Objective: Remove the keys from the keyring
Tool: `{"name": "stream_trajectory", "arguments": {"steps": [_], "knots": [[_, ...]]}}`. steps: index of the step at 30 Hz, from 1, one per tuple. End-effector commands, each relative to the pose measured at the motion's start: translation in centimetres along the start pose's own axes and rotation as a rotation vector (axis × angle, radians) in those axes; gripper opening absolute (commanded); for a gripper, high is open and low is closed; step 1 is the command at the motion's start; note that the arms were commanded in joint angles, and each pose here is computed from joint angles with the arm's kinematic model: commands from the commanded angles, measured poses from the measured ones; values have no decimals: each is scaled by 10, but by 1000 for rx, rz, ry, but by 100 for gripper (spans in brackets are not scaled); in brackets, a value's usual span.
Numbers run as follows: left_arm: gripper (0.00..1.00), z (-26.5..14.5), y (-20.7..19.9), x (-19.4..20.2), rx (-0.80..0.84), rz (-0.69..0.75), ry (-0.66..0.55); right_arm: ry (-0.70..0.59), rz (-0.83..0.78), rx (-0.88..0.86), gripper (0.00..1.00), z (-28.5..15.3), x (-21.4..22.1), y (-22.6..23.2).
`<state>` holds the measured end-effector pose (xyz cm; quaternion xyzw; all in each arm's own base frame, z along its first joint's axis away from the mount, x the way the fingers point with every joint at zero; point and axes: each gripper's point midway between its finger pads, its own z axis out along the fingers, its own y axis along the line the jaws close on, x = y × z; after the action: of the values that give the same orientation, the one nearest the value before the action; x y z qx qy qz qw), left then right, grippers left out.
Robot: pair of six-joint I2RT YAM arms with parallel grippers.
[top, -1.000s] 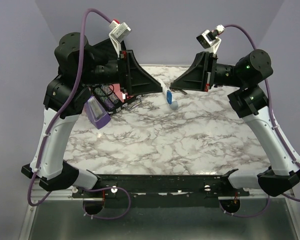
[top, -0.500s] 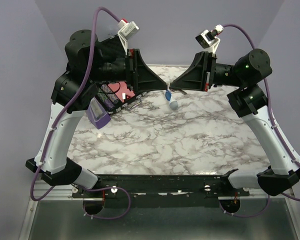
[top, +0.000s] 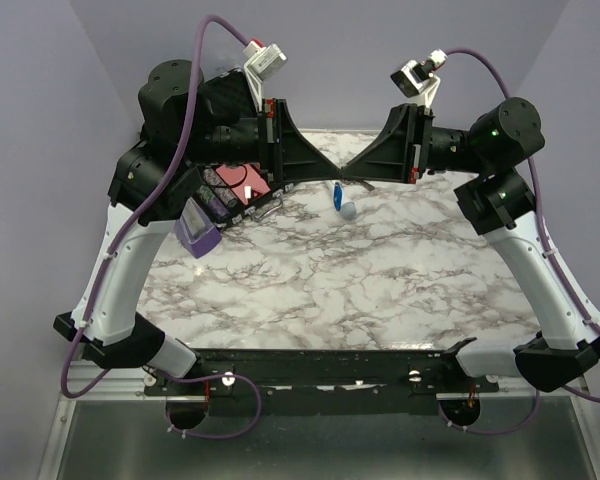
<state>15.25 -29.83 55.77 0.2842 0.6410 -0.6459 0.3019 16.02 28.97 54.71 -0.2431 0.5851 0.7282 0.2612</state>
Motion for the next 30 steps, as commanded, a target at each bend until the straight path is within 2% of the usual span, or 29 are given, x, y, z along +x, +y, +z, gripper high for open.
{"name": "stream_trajectory", "arguments": {"steps": [1, 11, 19, 30], "knots": [[0, 2, -4, -3, -7, 15, -19, 19, -35, -32, 1, 0, 1, 13], [0, -6, -2, -18, -122, 25, -146, -42, -48, -15, 1, 1, -7, 12], [0, -6, 10, -26, -212, -34, -274, -114, -46, -11, 1, 3, -18, 8], [0, 3, 11, -46, -261, -120, -466, -290, 25, -19, 1, 1, -37, -7]]}}
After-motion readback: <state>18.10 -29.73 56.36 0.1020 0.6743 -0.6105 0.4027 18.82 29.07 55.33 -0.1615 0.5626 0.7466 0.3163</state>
